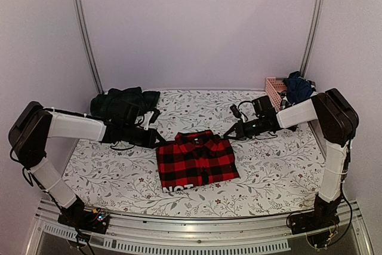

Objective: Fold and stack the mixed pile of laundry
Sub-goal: Smooth out the square-folded T-shirt at the center of the board.

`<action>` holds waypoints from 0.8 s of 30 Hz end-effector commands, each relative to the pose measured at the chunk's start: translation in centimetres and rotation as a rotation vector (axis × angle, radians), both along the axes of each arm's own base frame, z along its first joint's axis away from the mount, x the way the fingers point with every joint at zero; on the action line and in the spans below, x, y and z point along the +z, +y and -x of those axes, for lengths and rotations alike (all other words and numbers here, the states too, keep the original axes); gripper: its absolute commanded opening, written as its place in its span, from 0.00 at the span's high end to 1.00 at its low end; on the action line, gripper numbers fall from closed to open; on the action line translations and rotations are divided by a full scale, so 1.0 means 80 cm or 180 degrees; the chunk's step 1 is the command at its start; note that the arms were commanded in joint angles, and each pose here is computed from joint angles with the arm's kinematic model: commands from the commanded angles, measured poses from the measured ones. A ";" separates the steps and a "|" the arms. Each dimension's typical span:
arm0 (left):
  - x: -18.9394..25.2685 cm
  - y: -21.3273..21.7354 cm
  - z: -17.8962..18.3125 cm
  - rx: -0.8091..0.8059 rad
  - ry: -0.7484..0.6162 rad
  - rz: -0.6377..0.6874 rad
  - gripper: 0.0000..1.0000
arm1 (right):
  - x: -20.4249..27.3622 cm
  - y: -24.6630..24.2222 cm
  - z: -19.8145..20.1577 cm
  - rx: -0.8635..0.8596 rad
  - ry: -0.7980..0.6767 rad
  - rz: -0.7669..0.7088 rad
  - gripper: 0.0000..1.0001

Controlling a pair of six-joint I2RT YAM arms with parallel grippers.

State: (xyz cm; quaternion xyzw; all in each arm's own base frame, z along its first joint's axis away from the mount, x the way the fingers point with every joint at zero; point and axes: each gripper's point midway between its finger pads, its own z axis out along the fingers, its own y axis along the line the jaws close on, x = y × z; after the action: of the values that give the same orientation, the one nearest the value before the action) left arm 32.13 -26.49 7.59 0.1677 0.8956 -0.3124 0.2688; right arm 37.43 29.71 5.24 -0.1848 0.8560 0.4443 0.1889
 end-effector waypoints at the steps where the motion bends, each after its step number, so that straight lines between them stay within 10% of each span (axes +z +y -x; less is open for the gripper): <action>1: -0.004 0.000 -0.002 -0.0014 0.0012 0.0004 0.84 | 0.032 0.005 -0.003 0.0060 -0.0264 -0.0068 1.00; 9: -0.009 -0.013 -0.001 -0.0140 0.0096 0.0083 0.82 | 0.023 0.006 -0.002 0.0068 -0.0212 -0.0050 1.00; 14: -0.003 0.000 -0.007 0.0042 0.0034 -0.0024 0.59 | 0.021 0.006 -0.001 0.0080 -0.0197 -0.0053 1.00; 24: 0.030 0.005 -0.008 0.0129 0.0077 0.0086 0.58 | 0.017 0.006 0.001 0.0085 -0.0175 -0.0046 1.00</action>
State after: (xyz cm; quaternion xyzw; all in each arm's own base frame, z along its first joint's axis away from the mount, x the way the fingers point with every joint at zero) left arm 32.33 -26.40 8.67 0.1541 0.8980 -0.3151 0.2657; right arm 37.53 29.90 6.51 -0.1998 0.8479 0.4459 0.2059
